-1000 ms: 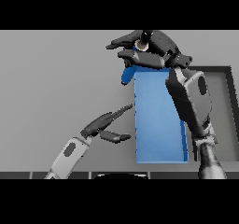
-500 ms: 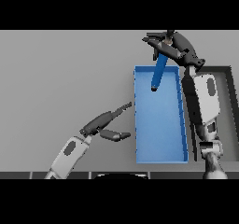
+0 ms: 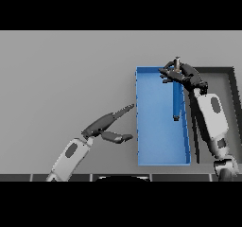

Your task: Pick up the blue pipe and place it into the blue bin.

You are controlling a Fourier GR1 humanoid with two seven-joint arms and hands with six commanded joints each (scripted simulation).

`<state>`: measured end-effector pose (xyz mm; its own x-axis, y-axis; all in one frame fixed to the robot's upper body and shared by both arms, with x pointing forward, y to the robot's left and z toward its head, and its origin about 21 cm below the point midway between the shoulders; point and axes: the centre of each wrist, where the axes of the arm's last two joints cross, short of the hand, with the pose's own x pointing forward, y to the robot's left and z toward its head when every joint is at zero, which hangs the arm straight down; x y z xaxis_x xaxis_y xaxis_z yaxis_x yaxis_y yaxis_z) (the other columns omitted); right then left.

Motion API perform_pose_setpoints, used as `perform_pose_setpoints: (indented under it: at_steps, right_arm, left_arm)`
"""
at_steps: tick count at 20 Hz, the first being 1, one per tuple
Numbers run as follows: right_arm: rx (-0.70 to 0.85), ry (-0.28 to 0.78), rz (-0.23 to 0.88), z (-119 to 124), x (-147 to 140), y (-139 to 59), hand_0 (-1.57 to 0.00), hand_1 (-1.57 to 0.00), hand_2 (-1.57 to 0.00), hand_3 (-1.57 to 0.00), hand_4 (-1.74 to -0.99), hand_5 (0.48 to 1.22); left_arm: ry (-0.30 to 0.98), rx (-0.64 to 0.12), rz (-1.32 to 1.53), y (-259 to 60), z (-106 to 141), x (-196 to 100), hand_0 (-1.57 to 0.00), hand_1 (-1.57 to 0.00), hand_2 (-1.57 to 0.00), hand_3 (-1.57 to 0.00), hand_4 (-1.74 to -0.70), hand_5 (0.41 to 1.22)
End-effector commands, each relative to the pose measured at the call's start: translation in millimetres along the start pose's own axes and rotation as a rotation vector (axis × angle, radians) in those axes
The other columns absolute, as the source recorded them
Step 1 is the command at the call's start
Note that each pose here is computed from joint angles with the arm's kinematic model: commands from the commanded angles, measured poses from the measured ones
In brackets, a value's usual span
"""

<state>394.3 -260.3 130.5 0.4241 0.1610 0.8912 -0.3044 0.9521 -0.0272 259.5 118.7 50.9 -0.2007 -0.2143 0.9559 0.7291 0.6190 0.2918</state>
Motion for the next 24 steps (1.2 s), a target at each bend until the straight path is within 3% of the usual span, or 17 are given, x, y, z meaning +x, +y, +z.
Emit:
perform_pose_setpoints:
  at_steps: [1, 2, 3, 4, 6, 8, 11, 17, 19, 24]
  right_arm:
    - [-0.005, 0.047, 0.019, -3, -9, 3.0, -1.57, -1.57, -1.57, -0.62, -1.662, 1.221]
    - [-0.019, 0.088, 0.024, -5, -15, 0.9, -1.57, -1.57, -1.57, -0.81, -1.617, 1.199]
    - [-0.037, 0.136, 0.013, -8, -23, 1.1, -1.57, -1.51, -1.45, -0.96, -1.573, 1.188]
    - [-0.045, 0.186, -0.006, -11, -31, 1.0, -1.26, -1.21, -1.16, -0.77, -1.515, 1.176]
    - [-0.041, 0.273, -0.063, -15, -39, 0.8, -0.80, -0.77, -0.74, -0.49, -1.385, 1.114]
    - [0.022, 0.308, -0.028, -10, -36, 2.8, -0.51, -0.50, -0.48, -0.31, -1.296, 1.152]
    - [0.053, 0.326, 0.131, -8, -32, 10.8, -0.26, -0.25, -0.24, -0.16, -1.202, 1.013]
    - [0.044, 0.327, 0.273, -5, -33, 10.7, -0.07, -0.07, -0.06, -0.04, -1.131, 0.829]
    - [0.042, 0.322, 0.274, -7, -38, 12.6, -0.38, -0.18, -0.08, -0.03, -1.144, 0.792]
    - [0.078, 0.291, 0.243, -5, -30, 8.9, -0.12, -0.06, -0.03, -0.01, -1.154, 0.809]
  left_arm:
    - [-0.014, -0.008, 0.003, -2, 0, 2, 0.00, 0.00, 0.00, 0.00, -0.88, 0.481]
    - [0.000, -0.011, 0.000, -2, 2, 0, 0.00, 0.00, 0.00, 0.00, -0.89, 0.483]
    - [0.001, -0.007, -0.001, -2, 1, 2, 0.00, 0.00, 0.00, 0.00, -0.89, 0.486]
    - [-0.002, -0.007, -0.006, -1, 0, 4, 0.00, 0.00, 0.00, 0.00, -0.88, 0.490]
    - [0.003, -0.007, -0.007, -5, -2, 3, 0.00, 0.00, 0.00, 0.00, -0.88, 0.495]
    - [-0.003, -0.005, -0.004, -2, -4, 3, 0.00, 0.00, 0.00, 0.00, -0.88, 0.497]
    - [0.000, -0.001, -0.011, 2, -2, 1, 0.00, 0.00, 0.00, 0.00, -0.88, 0.493]
    - [-0.007, -0.008, -0.001, -1, -4, 1, 0.00, 0.00, 0.00, 0.00, -0.88, 0.480]
    - [0.010, -0.001, -0.005, -3, -2, -2, 0.00, 0.00, 0.00, 0.00, -0.88, 0.476]
    - [0.002, 0.003, -0.006, -4, 1, -1, 0.00, 0.00, 0.00, 0.00, -0.88, 0.476]
